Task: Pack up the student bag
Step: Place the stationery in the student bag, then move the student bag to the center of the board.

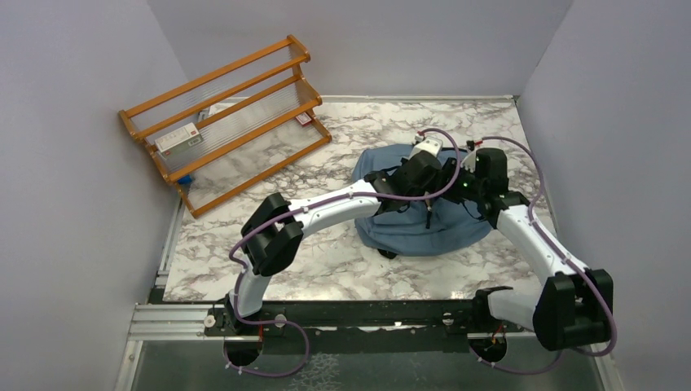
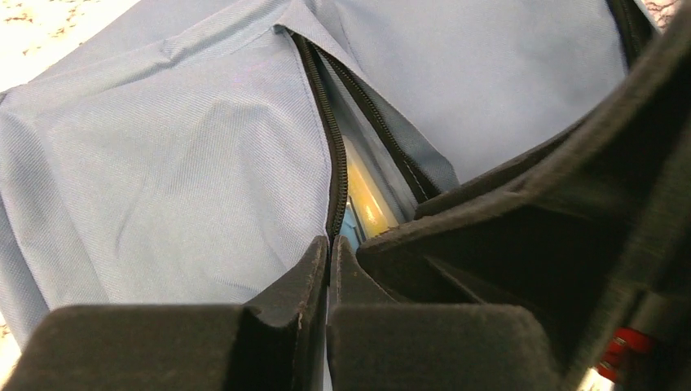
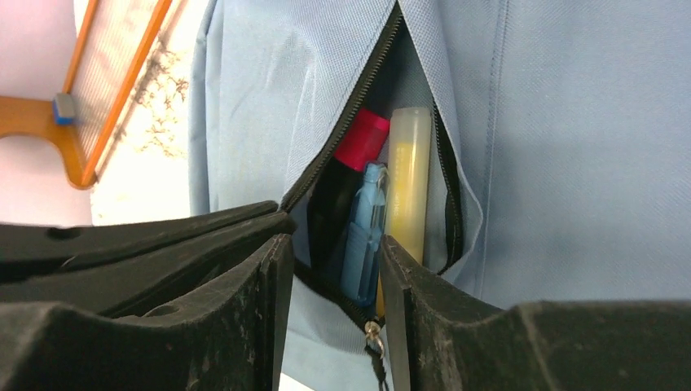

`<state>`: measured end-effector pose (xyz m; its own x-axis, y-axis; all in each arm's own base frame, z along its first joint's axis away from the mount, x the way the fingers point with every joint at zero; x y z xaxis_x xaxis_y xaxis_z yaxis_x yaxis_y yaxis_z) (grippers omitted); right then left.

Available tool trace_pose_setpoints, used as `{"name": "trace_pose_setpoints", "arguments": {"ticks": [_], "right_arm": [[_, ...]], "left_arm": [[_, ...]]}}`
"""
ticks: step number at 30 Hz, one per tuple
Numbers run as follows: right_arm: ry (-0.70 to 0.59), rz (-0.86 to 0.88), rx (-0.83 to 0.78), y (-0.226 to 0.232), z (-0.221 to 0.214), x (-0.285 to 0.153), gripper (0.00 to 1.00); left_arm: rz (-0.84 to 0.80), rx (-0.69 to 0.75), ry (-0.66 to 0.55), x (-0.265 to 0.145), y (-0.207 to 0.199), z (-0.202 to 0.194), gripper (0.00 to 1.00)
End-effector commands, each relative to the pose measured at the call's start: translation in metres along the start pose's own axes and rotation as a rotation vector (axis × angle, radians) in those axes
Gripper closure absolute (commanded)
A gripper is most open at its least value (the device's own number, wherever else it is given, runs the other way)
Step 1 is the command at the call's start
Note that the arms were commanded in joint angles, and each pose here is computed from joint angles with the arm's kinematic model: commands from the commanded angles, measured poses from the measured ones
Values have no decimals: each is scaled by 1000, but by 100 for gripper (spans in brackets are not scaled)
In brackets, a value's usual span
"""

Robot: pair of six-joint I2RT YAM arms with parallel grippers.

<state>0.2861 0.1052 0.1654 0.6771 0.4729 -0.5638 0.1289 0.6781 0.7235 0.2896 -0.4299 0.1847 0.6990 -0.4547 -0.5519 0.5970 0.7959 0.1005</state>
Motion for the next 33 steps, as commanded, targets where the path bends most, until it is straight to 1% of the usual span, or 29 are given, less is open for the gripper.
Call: {"name": "trace_pose_setpoints", "arguments": {"ticks": [1,5,12,15,18,23,25,28,33], "right_arm": [[-115,-105,-55,-1,12,-22,52],[-180,-189,-52,-11,11,-39,52],[-206,-238,-50,-20,4,-55,51],[-192,-248,-50,-21,1,-57,51],[-162,-235,-50,-21,-4,-56,52],[-65,-143,-68,-14,-14,-45,52],[-44,-133,-66,-15,-16,-41,52],[-35,-135,-62,-16,-17,-39,52],[-40,-134,-63,-15,-17,-41,52]], "left_arm": [[-50,-36,-48,-12,-4,18,95],[-79,-51,-59,-17,-6,24,85],[-100,-78,-86,-35,2,32,64],[-98,-95,-89,-44,11,28,61],[-69,-121,-76,-52,25,14,59],[-6,-200,-42,-66,60,-22,46],[17,-235,-25,-70,73,-37,42],[46,-270,2,-77,87,-59,39],[56,-321,24,-82,97,-81,36]]}}
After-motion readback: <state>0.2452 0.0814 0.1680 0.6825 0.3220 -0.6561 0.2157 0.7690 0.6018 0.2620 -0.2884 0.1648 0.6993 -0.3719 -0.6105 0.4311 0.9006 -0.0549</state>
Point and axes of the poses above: each gripper's point midway between its finger pads, its own x axis out along the fingers, its own y axis along the line the jaws close on, z = x × y, the point moved 5 cm from there along -x, back along the fingers, and after that the axes turned 14 degrees about x, right-handed, at the moved point
